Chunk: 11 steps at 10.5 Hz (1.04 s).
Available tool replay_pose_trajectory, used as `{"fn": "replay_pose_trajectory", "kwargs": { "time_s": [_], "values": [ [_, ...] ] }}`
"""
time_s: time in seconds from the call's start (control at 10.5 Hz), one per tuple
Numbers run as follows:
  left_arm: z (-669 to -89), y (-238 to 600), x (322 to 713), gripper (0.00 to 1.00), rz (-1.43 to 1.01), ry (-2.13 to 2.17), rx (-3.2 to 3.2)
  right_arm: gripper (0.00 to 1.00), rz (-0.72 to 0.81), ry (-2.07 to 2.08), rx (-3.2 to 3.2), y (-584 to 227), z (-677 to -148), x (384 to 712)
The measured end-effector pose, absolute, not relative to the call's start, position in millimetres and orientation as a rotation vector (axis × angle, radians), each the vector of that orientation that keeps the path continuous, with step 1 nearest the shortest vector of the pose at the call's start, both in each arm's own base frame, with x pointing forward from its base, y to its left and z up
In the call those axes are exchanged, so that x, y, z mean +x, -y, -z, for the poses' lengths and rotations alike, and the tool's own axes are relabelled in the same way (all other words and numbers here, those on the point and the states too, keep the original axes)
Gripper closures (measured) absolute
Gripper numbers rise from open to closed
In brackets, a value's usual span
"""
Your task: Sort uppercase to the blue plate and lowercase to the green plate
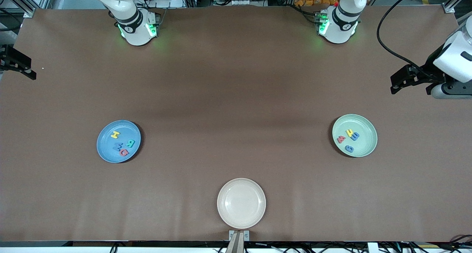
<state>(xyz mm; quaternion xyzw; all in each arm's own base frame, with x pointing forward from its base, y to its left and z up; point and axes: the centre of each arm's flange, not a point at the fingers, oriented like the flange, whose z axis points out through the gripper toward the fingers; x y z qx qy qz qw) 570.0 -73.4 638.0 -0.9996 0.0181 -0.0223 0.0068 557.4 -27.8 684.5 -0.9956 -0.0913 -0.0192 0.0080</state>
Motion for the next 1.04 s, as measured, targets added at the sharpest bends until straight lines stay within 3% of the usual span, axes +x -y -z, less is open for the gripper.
{"fn": "replay_pose_trajectory", "kwargs": {
  "time_s": [1.04],
  "values": [
    [-652, 69, 567, 0.0, 0.089, -0.045, -3.127, 0.0, 0.099, 0.218, -3.087, 32, -678, 554]
  ]
}}
